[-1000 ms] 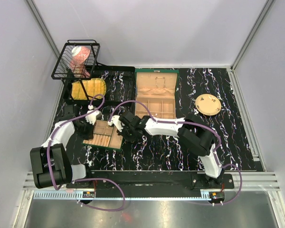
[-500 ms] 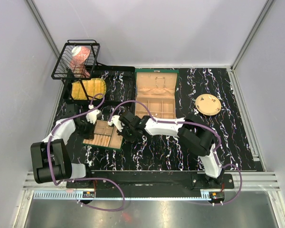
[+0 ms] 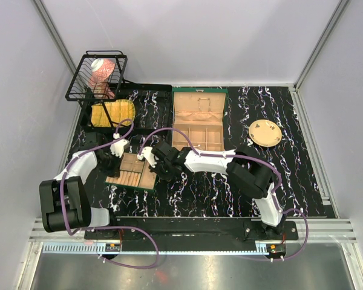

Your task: Organize the mixed jewelry

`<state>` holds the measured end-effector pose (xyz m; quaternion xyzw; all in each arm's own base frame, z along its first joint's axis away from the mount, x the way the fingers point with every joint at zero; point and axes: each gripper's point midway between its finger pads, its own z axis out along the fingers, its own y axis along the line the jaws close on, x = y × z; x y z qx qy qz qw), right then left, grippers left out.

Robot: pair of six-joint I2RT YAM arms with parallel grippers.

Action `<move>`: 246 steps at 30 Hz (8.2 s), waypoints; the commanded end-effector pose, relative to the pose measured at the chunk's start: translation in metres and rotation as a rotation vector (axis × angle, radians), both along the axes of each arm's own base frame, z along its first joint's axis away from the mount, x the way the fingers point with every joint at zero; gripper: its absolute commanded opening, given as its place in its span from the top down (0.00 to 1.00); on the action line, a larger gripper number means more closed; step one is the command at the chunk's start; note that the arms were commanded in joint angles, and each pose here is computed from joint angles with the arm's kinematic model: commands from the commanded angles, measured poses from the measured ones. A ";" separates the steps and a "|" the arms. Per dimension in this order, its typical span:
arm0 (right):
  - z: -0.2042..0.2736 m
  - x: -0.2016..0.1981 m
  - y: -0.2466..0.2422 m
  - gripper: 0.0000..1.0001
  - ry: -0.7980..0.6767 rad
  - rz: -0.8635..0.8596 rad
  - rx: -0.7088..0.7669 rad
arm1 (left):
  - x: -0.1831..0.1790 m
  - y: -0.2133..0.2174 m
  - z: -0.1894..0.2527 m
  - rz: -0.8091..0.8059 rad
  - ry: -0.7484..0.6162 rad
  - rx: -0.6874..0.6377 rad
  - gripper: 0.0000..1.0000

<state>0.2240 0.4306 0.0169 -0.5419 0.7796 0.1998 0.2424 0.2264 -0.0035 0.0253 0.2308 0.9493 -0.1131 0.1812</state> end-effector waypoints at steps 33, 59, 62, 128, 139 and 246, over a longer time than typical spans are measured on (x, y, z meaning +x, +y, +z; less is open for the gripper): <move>0.019 0.001 0.006 0.89 -0.056 0.019 0.044 | 0.012 -0.002 0.043 -0.032 -0.094 0.003 0.75; 0.017 0.002 0.007 0.89 -0.062 0.028 0.039 | -0.001 -0.012 0.027 -0.044 -0.032 0.005 0.76; 0.017 0.002 0.005 0.89 -0.066 0.025 0.039 | -0.001 -0.010 0.024 -0.039 -0.028 0.018 0.76; 0.007 -0.001 0.004 0.89 -0.046 0.033 0.024 | 0.003 0.019 0.007 0.089 -0.019 0.129 1.00; 0.006 0.000 0.004 0.89 -0.048 0.033 0.021 | -0.006 0.015 0.006 0.067 0.028 0.099 1.00; 0.095 -0.018 0.030 0.53 -0.176 0.198 0.029 | 0.035 -0.005 0.096 0.054 -0.265 -0.034 0.67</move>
